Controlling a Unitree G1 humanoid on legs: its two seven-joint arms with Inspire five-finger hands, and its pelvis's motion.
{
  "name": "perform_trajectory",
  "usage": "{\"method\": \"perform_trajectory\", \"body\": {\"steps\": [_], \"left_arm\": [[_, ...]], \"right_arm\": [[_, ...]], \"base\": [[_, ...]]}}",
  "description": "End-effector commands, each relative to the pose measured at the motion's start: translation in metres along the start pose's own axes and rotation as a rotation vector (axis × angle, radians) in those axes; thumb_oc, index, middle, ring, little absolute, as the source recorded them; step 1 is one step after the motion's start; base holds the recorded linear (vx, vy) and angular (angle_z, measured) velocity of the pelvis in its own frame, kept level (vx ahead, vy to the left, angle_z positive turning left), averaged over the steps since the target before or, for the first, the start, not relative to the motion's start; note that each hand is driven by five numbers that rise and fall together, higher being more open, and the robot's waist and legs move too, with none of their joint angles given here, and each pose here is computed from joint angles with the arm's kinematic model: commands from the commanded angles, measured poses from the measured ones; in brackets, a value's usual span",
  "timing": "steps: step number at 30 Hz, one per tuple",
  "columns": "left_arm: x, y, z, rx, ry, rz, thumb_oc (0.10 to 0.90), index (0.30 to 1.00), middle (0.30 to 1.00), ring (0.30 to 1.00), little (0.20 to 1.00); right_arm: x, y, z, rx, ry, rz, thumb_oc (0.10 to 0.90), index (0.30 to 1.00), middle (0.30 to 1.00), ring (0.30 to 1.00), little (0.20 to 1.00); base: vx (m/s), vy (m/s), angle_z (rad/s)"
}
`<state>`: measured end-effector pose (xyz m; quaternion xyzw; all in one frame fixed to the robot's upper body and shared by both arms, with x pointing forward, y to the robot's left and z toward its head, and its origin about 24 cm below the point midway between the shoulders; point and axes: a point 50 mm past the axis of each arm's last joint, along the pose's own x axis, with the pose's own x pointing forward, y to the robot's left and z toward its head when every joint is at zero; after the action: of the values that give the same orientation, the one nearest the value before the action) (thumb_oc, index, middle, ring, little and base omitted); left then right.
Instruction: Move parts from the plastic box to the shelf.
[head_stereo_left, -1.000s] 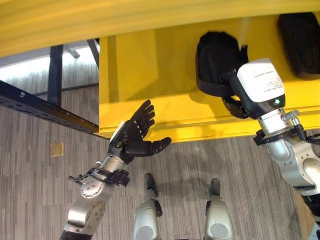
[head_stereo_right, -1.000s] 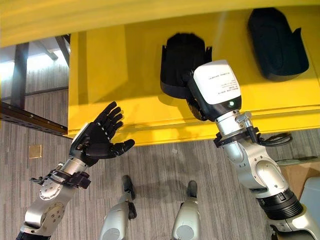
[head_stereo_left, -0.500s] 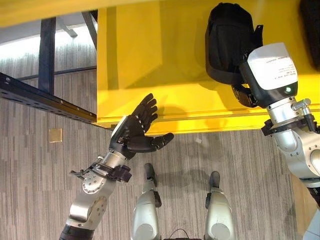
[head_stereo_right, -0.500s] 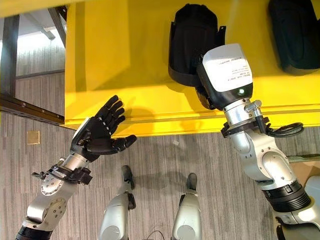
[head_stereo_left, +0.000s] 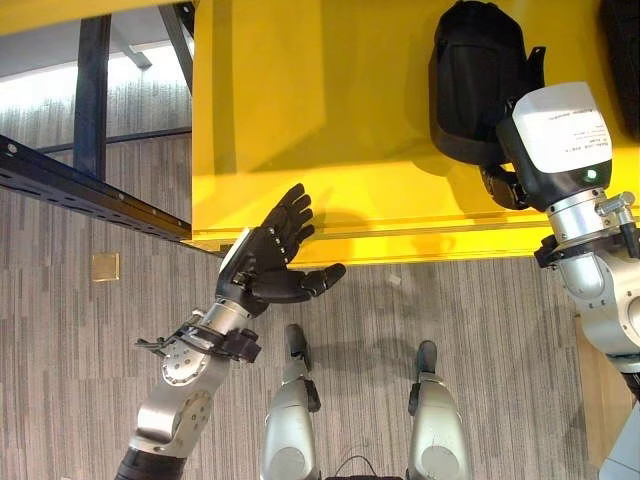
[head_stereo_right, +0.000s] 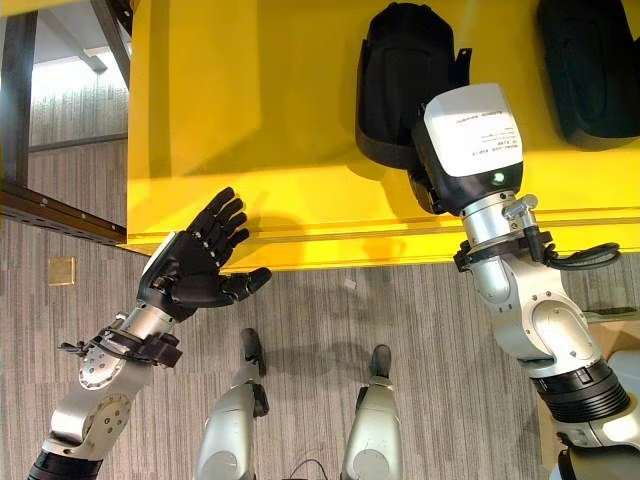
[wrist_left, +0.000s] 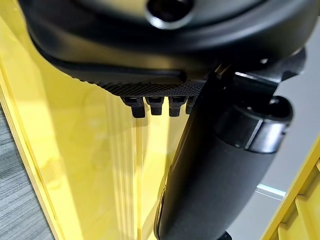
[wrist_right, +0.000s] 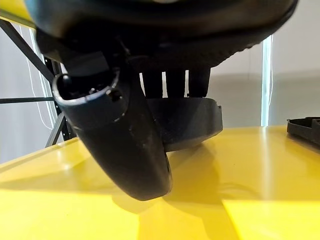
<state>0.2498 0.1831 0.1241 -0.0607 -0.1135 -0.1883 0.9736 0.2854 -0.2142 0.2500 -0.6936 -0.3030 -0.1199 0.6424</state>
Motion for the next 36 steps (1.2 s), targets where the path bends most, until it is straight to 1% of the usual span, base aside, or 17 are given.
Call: {"method": "perform_trajectory", "body": {"steps": [1,6,20,36], "left_arm": [[0.003,-0.003,0.040,0.104,-0.170,-0.077,0.900,1.000,1.000,1.000,1.000],[0.004,-0.003,0.040,0.112,-0.162,-0.084,0.900,1.000,1.000,1.000,1.000],[0.009,-0.002,0.038,0.136,-0.129,-0.113,0.900,1.000,1.000,1.000,1.000],[0.012,-0.004,0.036,0.157,-0.110,-0.128,0.900,1.000,1.000,1.000,1.000]], "right_arm": [[0.023,-0.068,-0.009,-0.065,0.009,-0.327,0.400,0.300,0.300,0.300,0.300],[0.028,-0.069,-0.015,-0.090,0.013,-0.315,0.400,0.300,0.300,0.300,0.300],[0.042,-0.068,-0.007,-0.217,-0.095,-0.221,0.400,0.300,0.300,0.300,0.300],[0.055,-0.073,0.006,-0.234,-0.155,-0.238,0.400,0.300,0.300,0.300,0.300]], "base": [[0.00,0.000,0.00],[-0.01,-0.013,0.00],[0.00,-0.018,0.01],[0.00,-0.004,0.00]]}}
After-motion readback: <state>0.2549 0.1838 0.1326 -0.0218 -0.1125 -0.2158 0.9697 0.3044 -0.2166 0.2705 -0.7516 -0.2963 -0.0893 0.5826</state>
